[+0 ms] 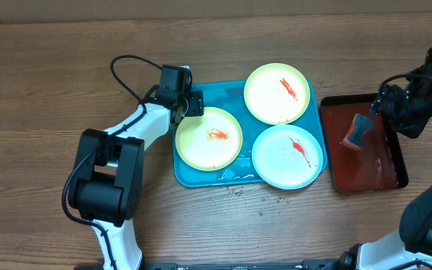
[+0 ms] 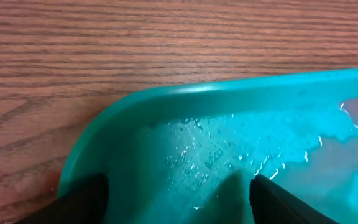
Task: Clean dirty plates on tray and stack at the side
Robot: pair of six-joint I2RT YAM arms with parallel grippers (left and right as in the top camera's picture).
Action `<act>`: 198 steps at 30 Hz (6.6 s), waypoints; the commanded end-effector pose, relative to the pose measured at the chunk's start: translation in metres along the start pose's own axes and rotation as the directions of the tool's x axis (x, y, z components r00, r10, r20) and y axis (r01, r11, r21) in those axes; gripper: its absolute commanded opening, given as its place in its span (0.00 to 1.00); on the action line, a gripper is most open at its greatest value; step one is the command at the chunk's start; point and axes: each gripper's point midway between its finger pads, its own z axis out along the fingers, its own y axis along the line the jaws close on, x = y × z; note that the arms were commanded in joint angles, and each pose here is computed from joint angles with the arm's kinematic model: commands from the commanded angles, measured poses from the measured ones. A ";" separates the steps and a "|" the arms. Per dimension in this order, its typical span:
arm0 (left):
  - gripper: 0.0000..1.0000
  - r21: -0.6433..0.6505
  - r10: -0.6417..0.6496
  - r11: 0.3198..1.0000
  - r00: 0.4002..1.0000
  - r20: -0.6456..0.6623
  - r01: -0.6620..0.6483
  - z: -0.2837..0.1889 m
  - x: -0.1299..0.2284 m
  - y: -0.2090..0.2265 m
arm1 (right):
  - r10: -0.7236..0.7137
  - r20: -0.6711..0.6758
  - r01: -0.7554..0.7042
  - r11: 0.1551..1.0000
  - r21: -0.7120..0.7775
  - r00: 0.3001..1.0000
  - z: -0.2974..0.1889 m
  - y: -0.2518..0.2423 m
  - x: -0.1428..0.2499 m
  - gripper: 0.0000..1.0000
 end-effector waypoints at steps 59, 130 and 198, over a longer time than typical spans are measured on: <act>0.83 0.021 -0.229 0.973 0.973 -0.032 0.230 -0.202 -0.139 0.038 | -0.616 -0.022 0.616 0.786 0.041 0.787 0.105 0.139 0.022 0.43; 0.89 0.017 -0.221 0.975 0.974 -0.041 0.222 -0.202 -0.136 0.038 | -0.377 -0.197 0.403 0.908 0.115 0.905 0.161 0.093 0.066 0.04; 0.46 -0.295 -0.408 0.909 0.769 -0.493 0.294 -0.130 0.069 0.024 | 0.018 -0.015 -0.017 0.997 0.073 1.000 -0.013 0.030 -0.016 0.52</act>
